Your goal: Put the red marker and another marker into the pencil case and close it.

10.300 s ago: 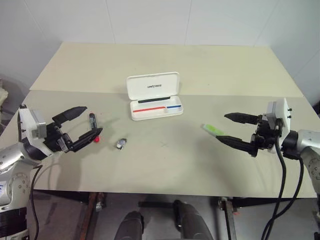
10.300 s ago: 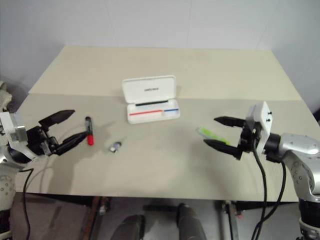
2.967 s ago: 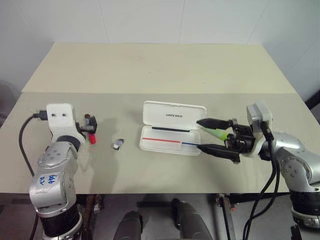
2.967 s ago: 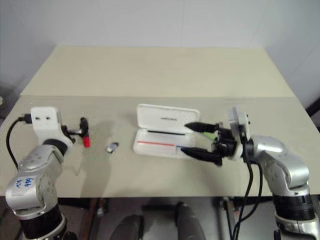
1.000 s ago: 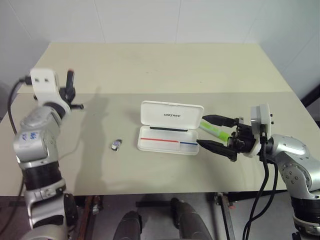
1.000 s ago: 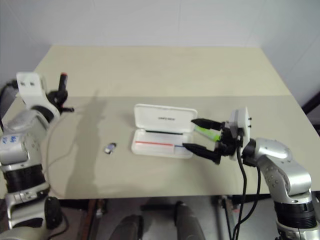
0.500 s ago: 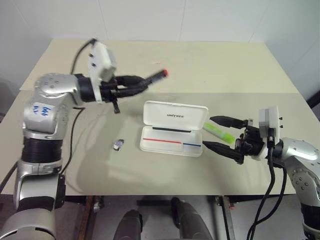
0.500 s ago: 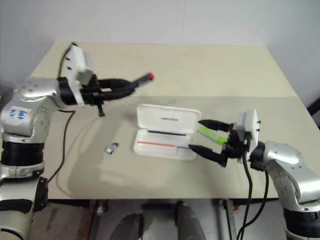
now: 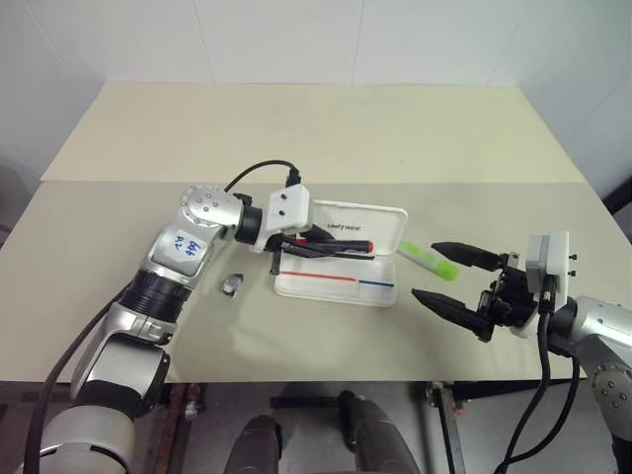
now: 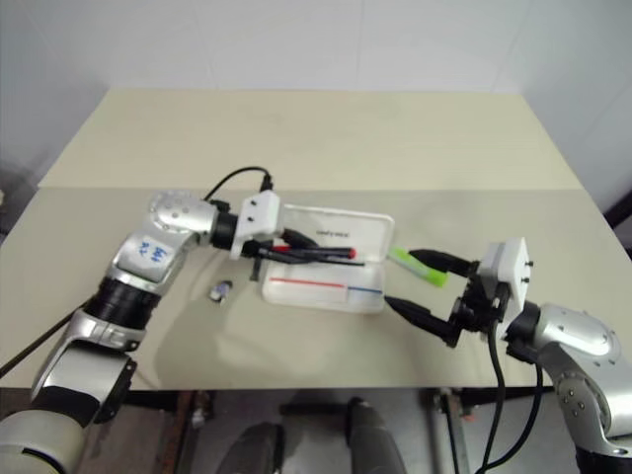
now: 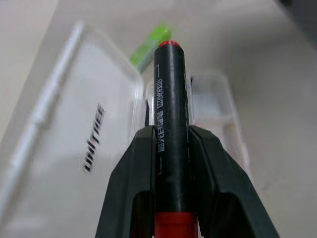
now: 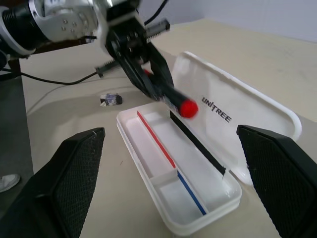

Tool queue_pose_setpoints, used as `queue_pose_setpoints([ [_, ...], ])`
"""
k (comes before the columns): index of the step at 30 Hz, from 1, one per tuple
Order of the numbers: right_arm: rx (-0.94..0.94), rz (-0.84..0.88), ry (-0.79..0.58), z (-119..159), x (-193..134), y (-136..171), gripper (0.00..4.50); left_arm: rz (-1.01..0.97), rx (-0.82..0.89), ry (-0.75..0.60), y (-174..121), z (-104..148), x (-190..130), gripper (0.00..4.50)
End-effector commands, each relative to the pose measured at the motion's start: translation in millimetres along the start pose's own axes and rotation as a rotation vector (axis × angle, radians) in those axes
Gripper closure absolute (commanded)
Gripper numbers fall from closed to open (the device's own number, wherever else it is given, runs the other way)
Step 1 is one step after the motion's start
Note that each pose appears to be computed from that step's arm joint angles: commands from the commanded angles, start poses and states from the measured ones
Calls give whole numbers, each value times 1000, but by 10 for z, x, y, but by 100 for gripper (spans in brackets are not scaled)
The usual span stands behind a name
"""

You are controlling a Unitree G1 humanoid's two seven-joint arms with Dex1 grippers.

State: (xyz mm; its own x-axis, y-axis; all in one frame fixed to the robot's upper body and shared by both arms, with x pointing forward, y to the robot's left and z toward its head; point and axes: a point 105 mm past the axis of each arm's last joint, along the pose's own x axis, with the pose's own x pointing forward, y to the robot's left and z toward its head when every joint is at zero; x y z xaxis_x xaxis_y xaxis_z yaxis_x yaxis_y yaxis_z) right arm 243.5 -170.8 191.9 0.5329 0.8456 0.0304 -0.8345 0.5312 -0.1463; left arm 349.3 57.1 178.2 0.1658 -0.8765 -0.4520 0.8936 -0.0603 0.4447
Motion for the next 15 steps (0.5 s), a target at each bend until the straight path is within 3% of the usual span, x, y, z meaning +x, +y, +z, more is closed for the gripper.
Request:
queue_pose_setpoints([
  [1, -52, -6, -41, 114, -11, 65, 0, 27, 78, 7, 84, 61, 72, 390],
  [14, -51, -25, -40, 94, 41, 81, 0, 86, 90, 11, 148, 22, 323, 390],
  [15, -51, -24, -40, 97, 46, 81, 0, 83, 89, 11, 141, 21, 329, 319],
])
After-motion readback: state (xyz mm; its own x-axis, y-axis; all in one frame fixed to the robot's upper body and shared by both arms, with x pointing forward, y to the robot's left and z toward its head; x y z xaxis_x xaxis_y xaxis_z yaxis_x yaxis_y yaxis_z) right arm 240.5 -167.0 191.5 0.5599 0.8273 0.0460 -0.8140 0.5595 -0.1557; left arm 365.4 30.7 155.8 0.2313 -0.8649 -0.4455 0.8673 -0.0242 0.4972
